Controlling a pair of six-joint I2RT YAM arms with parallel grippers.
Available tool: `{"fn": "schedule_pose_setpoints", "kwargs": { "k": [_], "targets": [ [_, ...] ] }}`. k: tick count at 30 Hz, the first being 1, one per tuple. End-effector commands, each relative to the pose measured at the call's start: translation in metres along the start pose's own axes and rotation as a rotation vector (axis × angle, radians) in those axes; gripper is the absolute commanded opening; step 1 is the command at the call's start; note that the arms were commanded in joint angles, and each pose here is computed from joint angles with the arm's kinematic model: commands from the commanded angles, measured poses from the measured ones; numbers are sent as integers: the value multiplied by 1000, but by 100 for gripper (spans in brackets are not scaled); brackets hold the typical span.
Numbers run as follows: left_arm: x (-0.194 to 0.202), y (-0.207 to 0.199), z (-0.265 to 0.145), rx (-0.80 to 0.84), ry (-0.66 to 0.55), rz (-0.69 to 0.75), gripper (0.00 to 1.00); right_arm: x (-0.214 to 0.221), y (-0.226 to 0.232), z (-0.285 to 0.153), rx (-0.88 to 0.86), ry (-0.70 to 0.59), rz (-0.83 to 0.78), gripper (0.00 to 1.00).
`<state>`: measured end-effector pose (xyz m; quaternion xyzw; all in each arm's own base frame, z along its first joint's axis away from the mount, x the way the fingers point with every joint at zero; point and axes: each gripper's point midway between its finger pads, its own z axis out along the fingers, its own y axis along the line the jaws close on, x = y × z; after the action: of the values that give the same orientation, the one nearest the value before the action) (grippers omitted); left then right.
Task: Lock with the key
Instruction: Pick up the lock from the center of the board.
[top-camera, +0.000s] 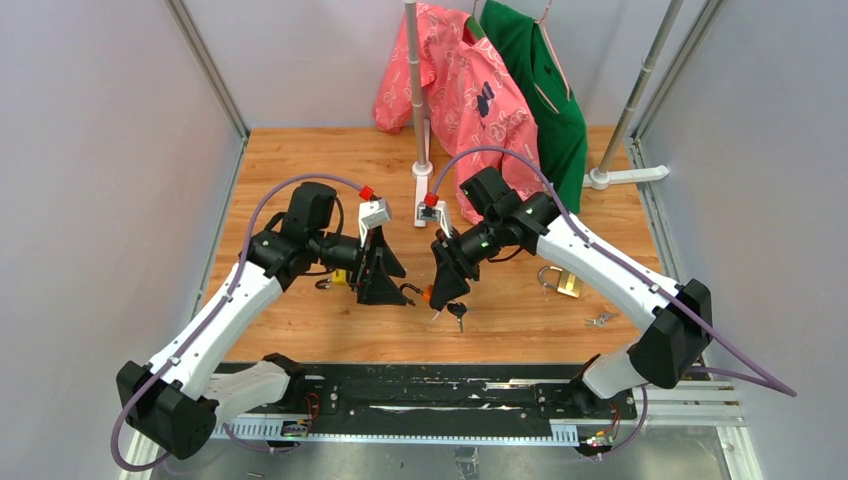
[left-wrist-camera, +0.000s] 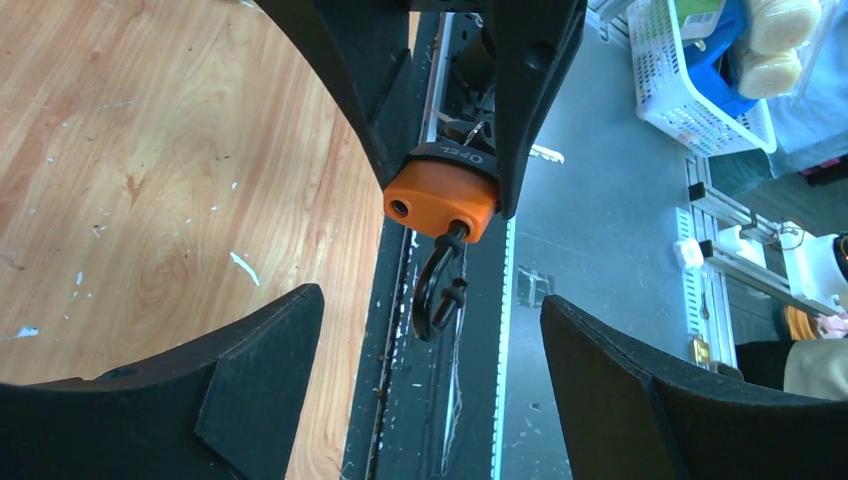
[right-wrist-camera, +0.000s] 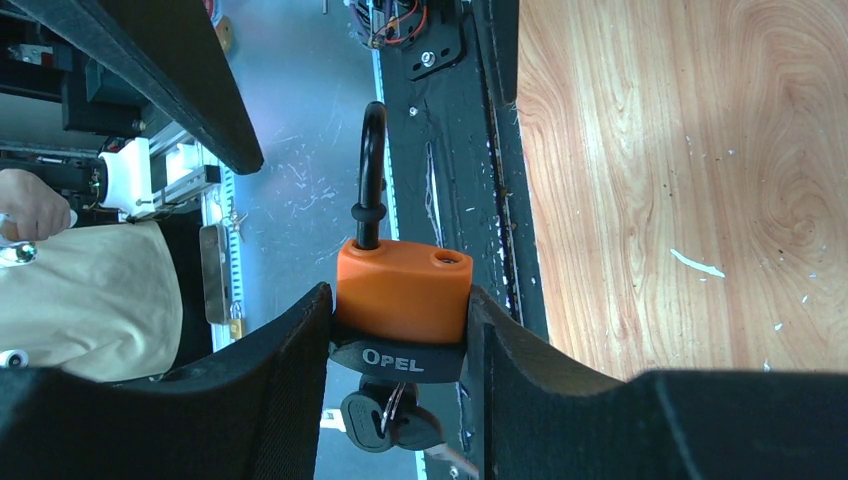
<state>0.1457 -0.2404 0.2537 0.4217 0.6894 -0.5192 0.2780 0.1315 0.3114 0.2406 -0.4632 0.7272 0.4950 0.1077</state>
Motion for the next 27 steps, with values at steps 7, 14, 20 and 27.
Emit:
{"fn": "schedule_pose_setpoints", "kwargs": {
  "k": [7, 14, 20, 27],
  "targets": [
    [-6, 4, 3, 21, 8, -24, 79, -13, 16, -8, -65, -32, -29, 12],
    [-7, 1, 3, 29, 6, -13, 75, -14, 21, -9, -87, -40, -31, 12],
    [-6, -1, 6, 51, 15, -20, 65, -14, 23, -9, -99, -44, -28, 12],
    [-6, -6, 10, 83, 26, -30, 53, -14, 27, -10, -107, -52, -29, 12]
  ]
}}
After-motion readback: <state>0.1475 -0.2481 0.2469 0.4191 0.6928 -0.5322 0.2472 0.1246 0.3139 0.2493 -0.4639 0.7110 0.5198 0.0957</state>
